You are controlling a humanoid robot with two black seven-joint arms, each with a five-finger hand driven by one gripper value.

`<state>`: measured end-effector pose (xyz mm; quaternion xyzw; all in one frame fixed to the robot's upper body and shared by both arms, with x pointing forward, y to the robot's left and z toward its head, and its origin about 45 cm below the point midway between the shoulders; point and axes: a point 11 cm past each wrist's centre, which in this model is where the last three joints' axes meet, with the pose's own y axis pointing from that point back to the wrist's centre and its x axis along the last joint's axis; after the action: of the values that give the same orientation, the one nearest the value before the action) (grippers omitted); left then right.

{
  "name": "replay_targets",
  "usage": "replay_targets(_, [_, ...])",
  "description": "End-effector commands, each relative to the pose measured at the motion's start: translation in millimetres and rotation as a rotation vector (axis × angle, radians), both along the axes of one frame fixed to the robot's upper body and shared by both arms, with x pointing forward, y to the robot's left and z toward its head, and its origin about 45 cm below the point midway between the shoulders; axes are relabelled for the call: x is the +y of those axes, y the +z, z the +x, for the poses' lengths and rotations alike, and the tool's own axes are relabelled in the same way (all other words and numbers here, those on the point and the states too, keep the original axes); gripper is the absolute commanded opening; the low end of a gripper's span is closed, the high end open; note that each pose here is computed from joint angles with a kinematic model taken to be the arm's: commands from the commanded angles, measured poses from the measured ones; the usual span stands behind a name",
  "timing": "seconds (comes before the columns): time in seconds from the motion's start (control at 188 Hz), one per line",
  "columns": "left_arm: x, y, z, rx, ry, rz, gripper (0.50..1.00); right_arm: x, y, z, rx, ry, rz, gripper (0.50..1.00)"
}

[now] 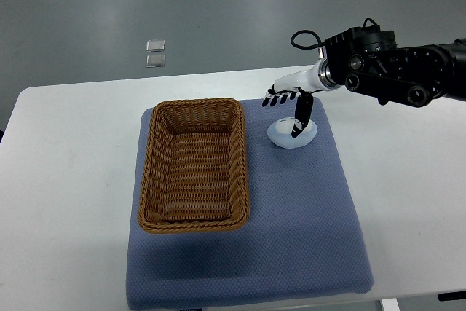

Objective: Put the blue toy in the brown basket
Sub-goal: 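Lower the right hand over the white egg toy and close fingers around it, then lift the egg toy with the right hand toward the wicker basket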

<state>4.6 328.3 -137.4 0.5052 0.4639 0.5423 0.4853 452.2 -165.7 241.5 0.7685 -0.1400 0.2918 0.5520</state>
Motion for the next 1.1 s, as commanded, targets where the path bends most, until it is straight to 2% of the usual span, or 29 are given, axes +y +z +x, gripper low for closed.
replay_targets(0.0, [0.0, 0.0, 0.2, 0.0, 0.002, 0.0, 1.0, -2.3, -8.6, -2.5, 0.005, -0.008, 0.003, 0.895])
replay_targets(0.314, [1.0, 0.1, 0.1, 0.0, 0.002, 0.003, 1.0, -10.1, -29.1, -8.2, 0.01, -0.006, -0.03, 0.864])
replay_targets(0.446, [0.5, 0.1, 0.1, 0.0, 0.002, 0.001, 1.0, -12.6, -33.6, -8.9, 0.01, -0.015, -0.029, 0.825])
replay_targets(0.723, [1.0, 0.1, 0.1, 0.0, 0.0, 0.003, 1.0, -10.0, -49.0, -11.0, 0.017, -0.027, -0.029, 0.58])
replay_targets(0.776, [1.6, 0.1, 0.1, 0.0, 0.002, 0.004, 1.0, -10.3, -48.8, -10.7, 0.017, -0.029, -0.028, 0.552])
replay_targets(0.914, [2.1, 0.2, 0.0, 0.0, 0.002, 0.006, 1.0, -16.7, -39.9, -6.9, 0.014, -0.039, -0.027, 0.549])
replay_targets(0.994, [2.1, 0.2, 0.0, 0.0, 0.002, 0.006, 1.0, -15.0, -6.1, 6.3, -0.036, -0.035, -0.015, 0.549])
replay_targets(1.095, [1.1, 0.1, -0.8, 0.001, 0.002, 0.003, 1.0, -9.2, 18.6, 6.9, -0.053, -0.001, -0.009, 0.552])
